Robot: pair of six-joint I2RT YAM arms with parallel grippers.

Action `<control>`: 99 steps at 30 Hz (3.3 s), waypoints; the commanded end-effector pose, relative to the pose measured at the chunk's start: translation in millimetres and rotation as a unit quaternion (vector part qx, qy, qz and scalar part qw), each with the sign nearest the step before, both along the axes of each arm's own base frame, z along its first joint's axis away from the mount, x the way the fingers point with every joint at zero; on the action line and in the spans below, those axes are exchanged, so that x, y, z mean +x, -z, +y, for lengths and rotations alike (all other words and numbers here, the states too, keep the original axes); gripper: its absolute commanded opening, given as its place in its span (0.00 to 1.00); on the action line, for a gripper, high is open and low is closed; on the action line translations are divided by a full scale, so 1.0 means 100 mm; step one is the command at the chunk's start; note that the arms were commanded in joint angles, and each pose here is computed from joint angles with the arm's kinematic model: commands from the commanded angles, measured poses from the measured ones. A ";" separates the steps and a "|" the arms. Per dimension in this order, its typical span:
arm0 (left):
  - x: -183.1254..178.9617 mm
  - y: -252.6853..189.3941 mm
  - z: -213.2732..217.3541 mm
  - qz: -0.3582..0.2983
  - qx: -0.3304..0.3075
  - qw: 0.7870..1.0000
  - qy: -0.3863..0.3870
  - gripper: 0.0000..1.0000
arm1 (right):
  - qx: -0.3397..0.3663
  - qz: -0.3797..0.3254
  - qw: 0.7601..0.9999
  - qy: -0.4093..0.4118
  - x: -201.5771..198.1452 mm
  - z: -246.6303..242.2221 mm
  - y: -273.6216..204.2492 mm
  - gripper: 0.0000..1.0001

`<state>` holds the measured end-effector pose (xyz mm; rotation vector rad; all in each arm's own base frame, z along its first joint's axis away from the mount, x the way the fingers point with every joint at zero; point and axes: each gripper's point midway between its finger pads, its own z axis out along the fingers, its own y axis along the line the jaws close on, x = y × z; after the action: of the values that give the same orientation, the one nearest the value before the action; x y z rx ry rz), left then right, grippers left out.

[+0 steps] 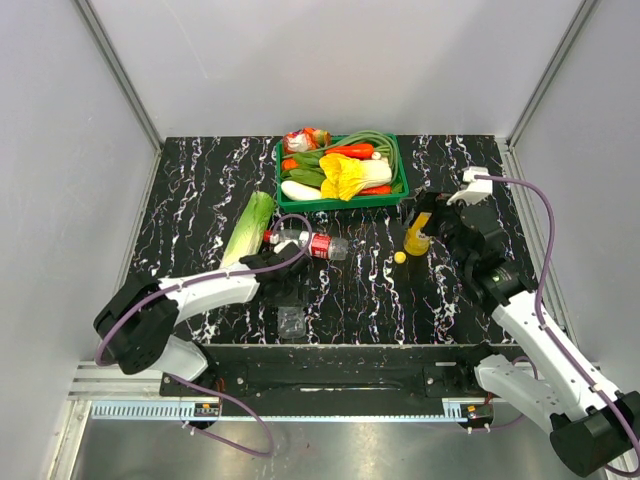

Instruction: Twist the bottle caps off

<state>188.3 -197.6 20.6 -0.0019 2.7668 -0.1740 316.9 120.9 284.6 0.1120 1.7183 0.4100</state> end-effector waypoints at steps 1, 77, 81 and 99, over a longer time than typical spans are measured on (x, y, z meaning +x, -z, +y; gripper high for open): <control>0.15 -0.21 -0.24 -0.051 -0.050 0.996 0.059 0.63 | 0.017 -0.026 0.999 -0.028 -0.04 0.09 -0.35 1.00; -0.38 -2.86 -0.92 -0.358 -0.339 0.793 0.358 0.99 | 0.216 -0.053 0.860 -0.459 -0.98 1.46 -1.02 0.00; -0.40 -2.78 -0.95 -0.348 -0.340 0.793 0.368 0.99 | 0.215 -0.068 0.859 -0.460 -1.02 1.43 -1.10 0.00; -0.43 -2.56 -1.12 -0.310 -0.342 0.791 0.401 0.68 | 0.214 -0.064 0.869 -0.441 -0.99 1.39 -1.11 0.00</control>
<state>145.4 -303.7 260.8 0.8636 1.8318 -1.1137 216.9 264.4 384.2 -0.4152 1.4716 1.4854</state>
